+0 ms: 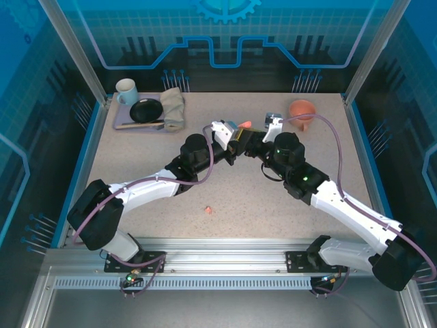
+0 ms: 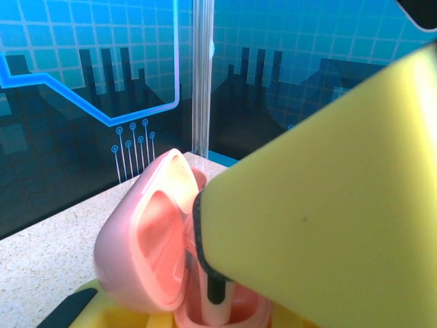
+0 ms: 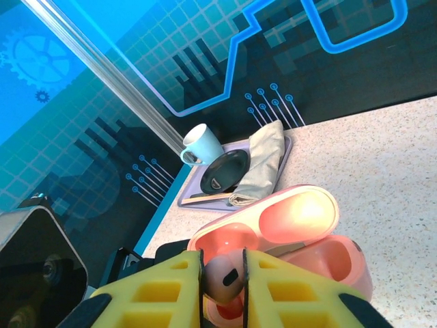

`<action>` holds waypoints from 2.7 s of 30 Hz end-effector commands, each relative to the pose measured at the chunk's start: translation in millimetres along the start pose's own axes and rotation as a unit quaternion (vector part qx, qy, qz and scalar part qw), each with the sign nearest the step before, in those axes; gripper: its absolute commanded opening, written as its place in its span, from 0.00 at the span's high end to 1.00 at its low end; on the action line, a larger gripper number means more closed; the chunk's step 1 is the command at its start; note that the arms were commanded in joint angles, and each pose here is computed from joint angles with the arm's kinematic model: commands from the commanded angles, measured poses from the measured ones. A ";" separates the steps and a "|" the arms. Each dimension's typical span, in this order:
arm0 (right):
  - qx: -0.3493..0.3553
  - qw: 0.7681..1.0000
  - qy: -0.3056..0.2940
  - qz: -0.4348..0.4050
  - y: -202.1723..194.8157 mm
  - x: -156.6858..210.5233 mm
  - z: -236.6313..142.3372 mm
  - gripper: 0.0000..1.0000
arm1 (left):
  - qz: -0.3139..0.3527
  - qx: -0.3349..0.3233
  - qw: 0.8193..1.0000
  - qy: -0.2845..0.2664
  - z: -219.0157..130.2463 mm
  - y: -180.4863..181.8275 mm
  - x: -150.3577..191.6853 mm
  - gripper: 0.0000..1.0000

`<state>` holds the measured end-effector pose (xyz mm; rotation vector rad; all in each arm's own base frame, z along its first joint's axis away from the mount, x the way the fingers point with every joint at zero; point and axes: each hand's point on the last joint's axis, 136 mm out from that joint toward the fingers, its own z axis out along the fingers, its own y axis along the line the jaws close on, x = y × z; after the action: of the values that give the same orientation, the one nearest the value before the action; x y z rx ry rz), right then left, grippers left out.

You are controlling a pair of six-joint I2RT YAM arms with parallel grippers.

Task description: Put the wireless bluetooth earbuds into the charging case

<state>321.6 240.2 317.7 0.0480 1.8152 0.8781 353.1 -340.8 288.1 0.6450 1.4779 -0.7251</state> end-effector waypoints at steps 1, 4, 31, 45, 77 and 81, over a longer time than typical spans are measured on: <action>-0.002 0.998 0.065 -0.017 2.6 39.4 5.6 0.81 | 0.018 -0.005 0.997 -0.071 0.8 -1.8 -53.3 1.00; 0.010 0.997 0.069 -0.018 -2.1 41.5 6.6 0.77 | 0.019 -0.005 0.997 -0.071 0.3 -2.1 -53.7 1.00; 0.006 0.996 0.016 0.086 -7.1 -18.5 1.8 0.40 | 0.016 0.000 0.998 -0.063 -2.3 -3.5 -45.0 1.00; 0.119 0.972 0.155 0.129 -62.5 60.1 -57.3 0.30 | 0.026 -0.098 0.994 -0.028 -57.4 50.7 -30.3 1.00; 0.145 0.747 0.603 -0.241 -38.8 336.4 8.7 0.43 | 0.006 -0.226 0.973 -0.040 -159.9 120.6 -51.4 1.00; 0.150 0.745 0.603 -0.242 -40.8 340.5 12.7 0.44 | 0.004 -0.227 0.973 -0.041 -160.6 121.7 -49.6 1.00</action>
<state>201.9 360.9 21.4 -0.9233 2.9370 0.1805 348.1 -143.6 328.9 0.2947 1.5088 -0.3684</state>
